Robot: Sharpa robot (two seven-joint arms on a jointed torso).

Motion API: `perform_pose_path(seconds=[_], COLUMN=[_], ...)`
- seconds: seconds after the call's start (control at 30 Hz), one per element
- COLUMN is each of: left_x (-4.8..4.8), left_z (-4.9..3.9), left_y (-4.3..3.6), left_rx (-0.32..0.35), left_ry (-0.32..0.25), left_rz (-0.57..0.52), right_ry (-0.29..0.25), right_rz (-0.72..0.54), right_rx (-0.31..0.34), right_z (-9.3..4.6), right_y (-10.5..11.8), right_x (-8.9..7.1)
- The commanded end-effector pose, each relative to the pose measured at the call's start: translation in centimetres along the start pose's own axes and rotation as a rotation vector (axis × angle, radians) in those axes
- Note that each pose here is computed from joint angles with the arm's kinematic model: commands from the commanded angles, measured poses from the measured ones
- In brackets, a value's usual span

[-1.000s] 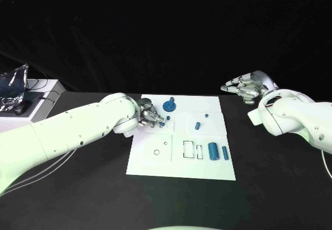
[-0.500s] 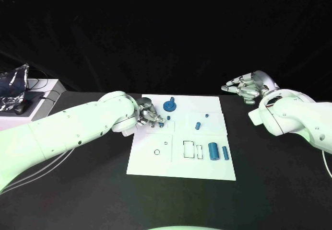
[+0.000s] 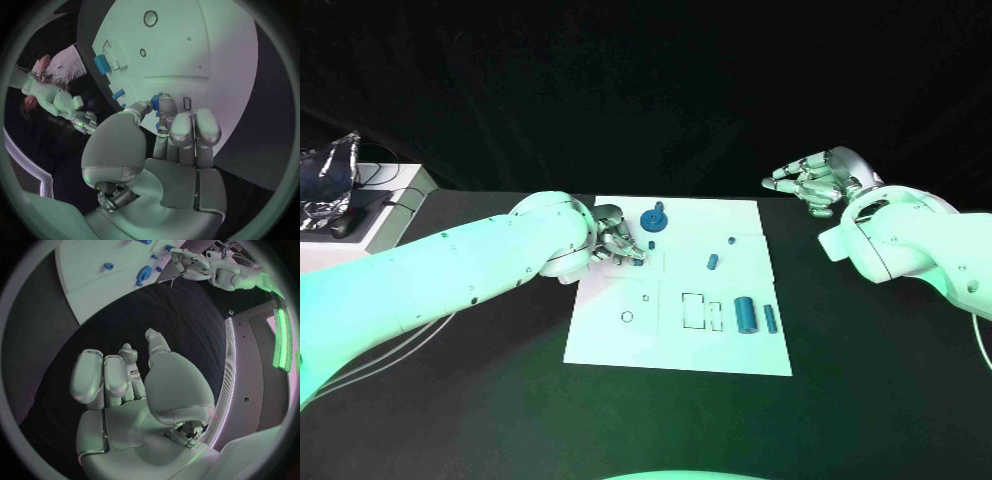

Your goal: Assemble the parts on the task board

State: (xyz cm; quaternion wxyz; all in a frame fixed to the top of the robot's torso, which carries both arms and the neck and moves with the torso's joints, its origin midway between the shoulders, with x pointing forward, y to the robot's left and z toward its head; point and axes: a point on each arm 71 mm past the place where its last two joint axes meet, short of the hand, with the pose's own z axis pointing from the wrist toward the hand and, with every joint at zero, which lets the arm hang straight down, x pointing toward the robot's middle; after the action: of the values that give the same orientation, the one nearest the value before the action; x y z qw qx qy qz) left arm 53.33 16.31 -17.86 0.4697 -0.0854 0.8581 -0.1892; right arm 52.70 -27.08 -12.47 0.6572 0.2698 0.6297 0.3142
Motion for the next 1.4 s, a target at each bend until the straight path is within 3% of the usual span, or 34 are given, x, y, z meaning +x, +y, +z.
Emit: perform_pose_path(seconds=[0.03, 0.6, 1.4], left_x=[-0.07, 0.04, -0.19], left_z=[-0.05, -0.32, -0.17], left_y=[-0.47, -0.79, 0.05], left_rx=[0.025, 0.042, 0.021], left_ry=[-0.03, -0.043, -0.046], left_rz=[0.06, 0.07, 0.057], right_ry=[0.002, 0.004, 0.006], right_rz=[-0.003, -0.003, -0.003], right_rx=[-0.015, -0.014, -0.013], right_z=[-0.02, 0.0, 0.01], right_y=[0.11, 0.05, 0.02], right_x=[0.02, 0.07, 0.15])
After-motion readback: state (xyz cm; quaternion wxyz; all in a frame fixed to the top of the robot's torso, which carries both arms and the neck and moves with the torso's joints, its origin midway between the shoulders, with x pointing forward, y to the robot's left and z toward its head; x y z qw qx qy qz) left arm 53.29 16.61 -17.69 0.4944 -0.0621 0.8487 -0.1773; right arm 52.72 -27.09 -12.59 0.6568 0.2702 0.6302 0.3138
